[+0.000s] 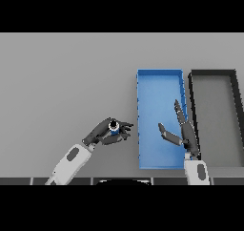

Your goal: Pick up the blue pipe and place it into the blue bin.

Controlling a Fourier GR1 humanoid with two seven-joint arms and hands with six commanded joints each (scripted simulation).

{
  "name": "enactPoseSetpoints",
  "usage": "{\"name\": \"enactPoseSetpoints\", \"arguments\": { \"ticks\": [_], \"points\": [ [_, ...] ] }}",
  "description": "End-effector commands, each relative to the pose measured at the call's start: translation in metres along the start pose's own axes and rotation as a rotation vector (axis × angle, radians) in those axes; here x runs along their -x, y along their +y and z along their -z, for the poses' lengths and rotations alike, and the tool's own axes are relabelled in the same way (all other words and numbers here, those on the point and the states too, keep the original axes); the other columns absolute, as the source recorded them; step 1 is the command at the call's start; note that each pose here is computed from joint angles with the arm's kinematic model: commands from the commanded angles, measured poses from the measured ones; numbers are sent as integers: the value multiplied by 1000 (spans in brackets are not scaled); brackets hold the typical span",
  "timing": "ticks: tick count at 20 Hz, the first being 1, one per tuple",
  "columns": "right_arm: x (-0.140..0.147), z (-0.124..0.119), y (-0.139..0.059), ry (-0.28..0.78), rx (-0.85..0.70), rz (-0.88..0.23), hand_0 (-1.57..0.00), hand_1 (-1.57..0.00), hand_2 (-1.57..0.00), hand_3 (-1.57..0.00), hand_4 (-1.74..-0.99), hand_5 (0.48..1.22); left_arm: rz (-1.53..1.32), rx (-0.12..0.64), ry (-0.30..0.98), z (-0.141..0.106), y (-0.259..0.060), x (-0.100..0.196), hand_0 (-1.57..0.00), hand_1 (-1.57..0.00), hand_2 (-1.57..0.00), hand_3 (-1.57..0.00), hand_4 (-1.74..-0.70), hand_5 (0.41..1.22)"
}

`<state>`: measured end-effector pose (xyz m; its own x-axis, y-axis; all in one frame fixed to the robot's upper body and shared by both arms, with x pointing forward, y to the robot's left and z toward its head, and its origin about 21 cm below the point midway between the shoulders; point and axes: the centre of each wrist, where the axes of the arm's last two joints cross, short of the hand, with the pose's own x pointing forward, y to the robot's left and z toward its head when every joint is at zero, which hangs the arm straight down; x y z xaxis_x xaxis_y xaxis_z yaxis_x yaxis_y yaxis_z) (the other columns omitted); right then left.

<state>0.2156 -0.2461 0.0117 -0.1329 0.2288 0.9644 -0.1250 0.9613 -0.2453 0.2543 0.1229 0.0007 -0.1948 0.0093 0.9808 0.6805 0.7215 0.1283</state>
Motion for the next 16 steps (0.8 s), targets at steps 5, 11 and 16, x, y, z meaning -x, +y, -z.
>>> {"name": "enactPoseSetpoints", "arguments": {
  "ticks": [5,11,16],
  "points": [
    [3,4,0,1,-5,-17,1,1,1,1,-1217,635,11,67,-50,19,-1,-37,-1551,-1553,-1555,-1445,-1723,1214],
    [3,-1,-6,1,-2,-25,1,1,1,1,-1186,629,18,114,-41,24,-8,-52,-1566,-1566,-1567,-1441,-1727,1219],
    [3,-3,-4,-4,-2,-17,1,1,1,1,-1186,629,23,113,-14,22,-3,-50,-1569,-1569,-1570,-1443,-1730,1219]
  ]
}}
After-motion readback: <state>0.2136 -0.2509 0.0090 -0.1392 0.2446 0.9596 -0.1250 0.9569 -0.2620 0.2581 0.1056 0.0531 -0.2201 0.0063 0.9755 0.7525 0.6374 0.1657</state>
